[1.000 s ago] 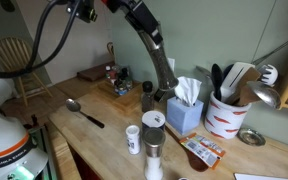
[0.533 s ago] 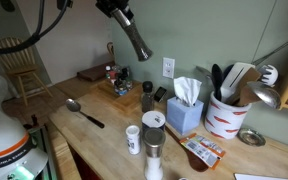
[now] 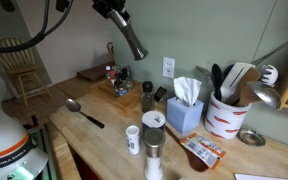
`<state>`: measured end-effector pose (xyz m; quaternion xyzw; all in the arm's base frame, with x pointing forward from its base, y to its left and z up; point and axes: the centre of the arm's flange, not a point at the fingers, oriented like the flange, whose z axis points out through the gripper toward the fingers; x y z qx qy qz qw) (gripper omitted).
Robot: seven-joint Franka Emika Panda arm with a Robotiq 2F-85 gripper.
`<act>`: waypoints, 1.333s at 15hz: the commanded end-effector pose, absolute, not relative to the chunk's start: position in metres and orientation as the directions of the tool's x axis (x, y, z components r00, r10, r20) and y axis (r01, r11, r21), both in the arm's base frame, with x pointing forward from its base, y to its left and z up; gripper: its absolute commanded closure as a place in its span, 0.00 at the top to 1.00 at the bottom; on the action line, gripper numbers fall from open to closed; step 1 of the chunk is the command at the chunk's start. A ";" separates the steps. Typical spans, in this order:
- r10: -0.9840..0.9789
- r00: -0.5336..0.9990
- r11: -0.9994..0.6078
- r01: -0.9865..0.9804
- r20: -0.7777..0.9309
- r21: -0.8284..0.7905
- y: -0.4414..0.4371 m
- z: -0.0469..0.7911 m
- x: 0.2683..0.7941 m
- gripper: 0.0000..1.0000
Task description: Place the container of black pepper in the wooden box
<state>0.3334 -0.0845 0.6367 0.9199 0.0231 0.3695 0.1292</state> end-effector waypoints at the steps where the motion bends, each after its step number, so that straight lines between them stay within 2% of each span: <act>1: 0.138 0.726 -0.966 -0.053 0.674 0.255 -0.084 0.637 0.333 0.59; 2: 0.138 0.726 -0.966 -0.053 0.674 0.255 -0.084 0.637 0.333 0.59; 3: 0.138 0.726 -0.966 -0.053 0.674 0.255 -0.085 0.637 0.333 0.34; 11: 0.328 0.581 -0.945 0.200 0.745 0.260 -0.024 0.628 0.395 0.34; 20: 0.434 0.641 -0.889 0.418 0.633 0.186 0.020 0.579 0.448 0.34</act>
